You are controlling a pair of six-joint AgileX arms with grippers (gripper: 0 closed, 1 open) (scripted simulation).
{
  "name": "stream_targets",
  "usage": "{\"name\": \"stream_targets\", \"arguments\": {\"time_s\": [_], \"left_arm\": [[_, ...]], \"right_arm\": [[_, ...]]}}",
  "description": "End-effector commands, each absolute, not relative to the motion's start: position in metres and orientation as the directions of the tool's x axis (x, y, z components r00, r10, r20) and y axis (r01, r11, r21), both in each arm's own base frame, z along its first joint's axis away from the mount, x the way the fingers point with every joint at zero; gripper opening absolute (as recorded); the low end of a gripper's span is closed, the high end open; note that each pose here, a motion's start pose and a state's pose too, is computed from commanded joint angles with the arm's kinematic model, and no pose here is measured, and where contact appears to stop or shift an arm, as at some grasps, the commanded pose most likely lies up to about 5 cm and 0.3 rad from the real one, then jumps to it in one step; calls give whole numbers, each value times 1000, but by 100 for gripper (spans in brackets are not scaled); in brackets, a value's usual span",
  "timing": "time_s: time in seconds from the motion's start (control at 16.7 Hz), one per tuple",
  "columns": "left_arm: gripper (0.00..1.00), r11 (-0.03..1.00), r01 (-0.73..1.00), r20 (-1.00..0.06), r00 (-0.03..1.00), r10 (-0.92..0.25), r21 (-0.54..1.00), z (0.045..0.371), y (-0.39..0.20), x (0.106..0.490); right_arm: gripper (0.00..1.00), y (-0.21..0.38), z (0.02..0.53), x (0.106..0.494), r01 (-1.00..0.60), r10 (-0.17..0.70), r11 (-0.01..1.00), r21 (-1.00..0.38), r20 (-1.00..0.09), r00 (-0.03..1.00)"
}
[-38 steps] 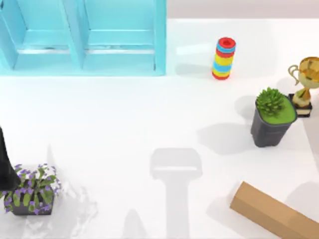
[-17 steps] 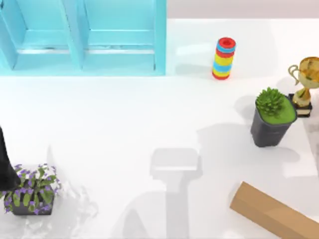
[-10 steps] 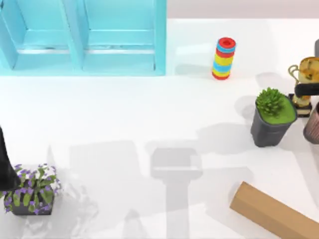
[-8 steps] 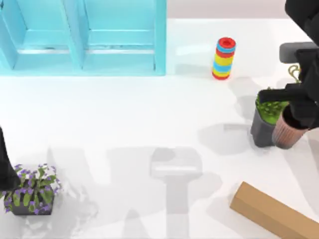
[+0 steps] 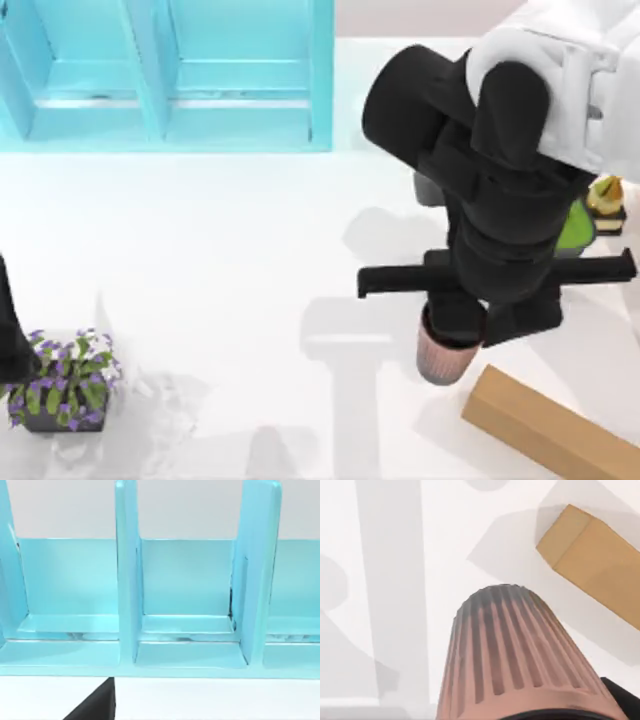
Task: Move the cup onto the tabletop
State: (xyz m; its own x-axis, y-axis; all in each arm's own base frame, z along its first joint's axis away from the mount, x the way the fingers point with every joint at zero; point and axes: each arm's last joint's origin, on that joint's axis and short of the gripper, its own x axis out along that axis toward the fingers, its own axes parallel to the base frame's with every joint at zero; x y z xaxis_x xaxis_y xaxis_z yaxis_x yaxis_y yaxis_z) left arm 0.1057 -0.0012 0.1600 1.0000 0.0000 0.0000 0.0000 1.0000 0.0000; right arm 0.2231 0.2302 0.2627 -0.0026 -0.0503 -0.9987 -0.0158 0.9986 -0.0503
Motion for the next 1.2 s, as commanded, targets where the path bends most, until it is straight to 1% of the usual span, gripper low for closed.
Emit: {"name": "stream_targets", "arguments": {"time_s": [0.18,0.54,1.08,1.2], "left_arm": [[100,1000,0,0,1000,0,0,160,-1,106],[100,1000,0,0,1000,0,0,160,-1,106],[100,1000,0,0,1000,0,0,160,-1,106],[100,1000,0,0,1000,0,0,160,-1,106]], "right_arm": [[0,239,260,215,8,-57,998,-57,-998,-30],[0,239,259,215,14,-54,998,-54,-998,-31],[0,244,199,214,10,-53,999,-54,-998,-29],[0,244,194,213,9,-57,998,-57,-998,-32]]}}
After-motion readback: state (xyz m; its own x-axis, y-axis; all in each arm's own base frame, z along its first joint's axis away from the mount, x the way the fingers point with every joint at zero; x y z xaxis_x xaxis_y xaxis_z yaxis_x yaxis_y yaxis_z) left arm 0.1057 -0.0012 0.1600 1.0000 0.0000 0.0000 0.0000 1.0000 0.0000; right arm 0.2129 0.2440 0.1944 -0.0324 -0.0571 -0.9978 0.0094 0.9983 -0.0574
